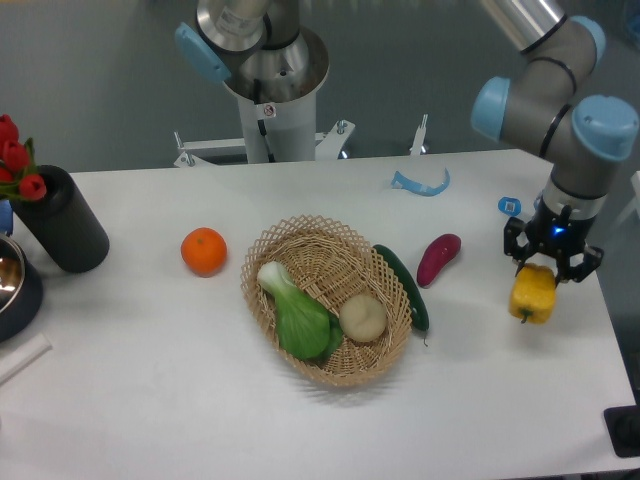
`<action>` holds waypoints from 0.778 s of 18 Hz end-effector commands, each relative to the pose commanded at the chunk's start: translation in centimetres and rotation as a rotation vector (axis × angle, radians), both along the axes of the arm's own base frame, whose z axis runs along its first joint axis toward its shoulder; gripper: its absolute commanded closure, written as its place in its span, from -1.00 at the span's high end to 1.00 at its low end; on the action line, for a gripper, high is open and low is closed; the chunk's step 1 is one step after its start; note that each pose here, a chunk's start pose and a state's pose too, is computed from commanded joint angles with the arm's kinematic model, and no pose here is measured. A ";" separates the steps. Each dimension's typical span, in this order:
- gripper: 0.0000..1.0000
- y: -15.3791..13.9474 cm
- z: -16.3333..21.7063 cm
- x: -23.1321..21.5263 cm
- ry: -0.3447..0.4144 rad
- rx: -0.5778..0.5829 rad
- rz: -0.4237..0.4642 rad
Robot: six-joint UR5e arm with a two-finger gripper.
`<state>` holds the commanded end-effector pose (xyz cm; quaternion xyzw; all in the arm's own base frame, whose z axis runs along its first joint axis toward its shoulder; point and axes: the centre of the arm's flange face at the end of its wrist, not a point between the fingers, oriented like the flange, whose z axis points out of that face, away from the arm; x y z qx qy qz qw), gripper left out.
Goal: Pick up the yellow pepper from the table
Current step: 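Lift the grasped yellow pepper up off the table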
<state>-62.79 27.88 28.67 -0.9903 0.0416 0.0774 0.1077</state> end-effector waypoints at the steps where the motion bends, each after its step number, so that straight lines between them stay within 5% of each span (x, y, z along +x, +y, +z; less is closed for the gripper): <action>1: -0.16 0.1 0.1 -0.1 0.002 -0.001 -0.001; 5: -0.16 0.2 2.0 -0.8 -0.060 -0.035 -0.009; 14: -0.17 0.8 4.2 -1.3 -0.005 -0.118 -0.036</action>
